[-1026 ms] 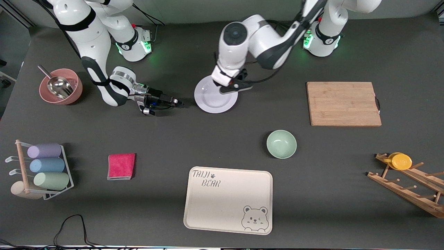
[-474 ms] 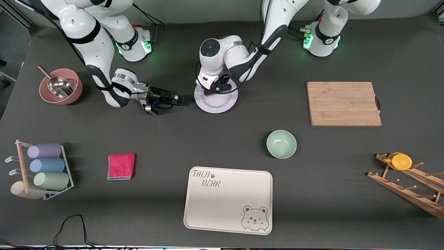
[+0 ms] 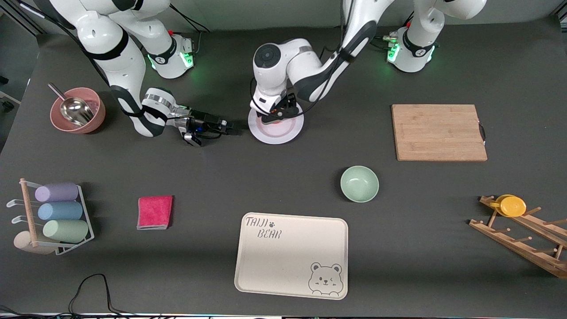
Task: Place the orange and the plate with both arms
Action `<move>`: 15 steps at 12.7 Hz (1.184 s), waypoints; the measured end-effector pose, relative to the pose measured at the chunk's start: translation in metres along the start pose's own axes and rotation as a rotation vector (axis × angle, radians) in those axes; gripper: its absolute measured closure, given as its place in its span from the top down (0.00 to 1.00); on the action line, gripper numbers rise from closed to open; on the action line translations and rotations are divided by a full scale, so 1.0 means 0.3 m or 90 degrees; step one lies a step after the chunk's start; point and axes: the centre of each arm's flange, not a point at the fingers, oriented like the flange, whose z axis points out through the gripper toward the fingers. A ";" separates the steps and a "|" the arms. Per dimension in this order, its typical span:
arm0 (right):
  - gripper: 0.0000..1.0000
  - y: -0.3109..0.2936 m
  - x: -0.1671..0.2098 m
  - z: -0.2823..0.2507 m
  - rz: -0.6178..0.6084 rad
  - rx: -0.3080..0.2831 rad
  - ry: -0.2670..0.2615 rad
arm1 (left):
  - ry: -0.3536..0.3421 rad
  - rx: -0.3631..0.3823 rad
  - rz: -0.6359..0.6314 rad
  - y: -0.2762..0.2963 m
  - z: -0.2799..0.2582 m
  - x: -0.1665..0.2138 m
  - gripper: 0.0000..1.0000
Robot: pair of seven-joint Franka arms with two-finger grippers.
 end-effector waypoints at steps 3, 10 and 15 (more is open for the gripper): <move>1.00 0.000 0.000 0.000 0.000 0.000 0.000 | 0.029 0.026 0.009 -0.150 -0.297 0.185 1.00; 1.00 0.004 -0.007 0.001 -0.017 0.002 0.001 | 0.041 0.037 0.128 -1.054 -0.788 0.963 1.00; 0.99 0.003 -0.026 0.017 -0.015 -0.002 0.040 | 0.017 0.047 0.174 -1.402 -0.909 1.034 1.00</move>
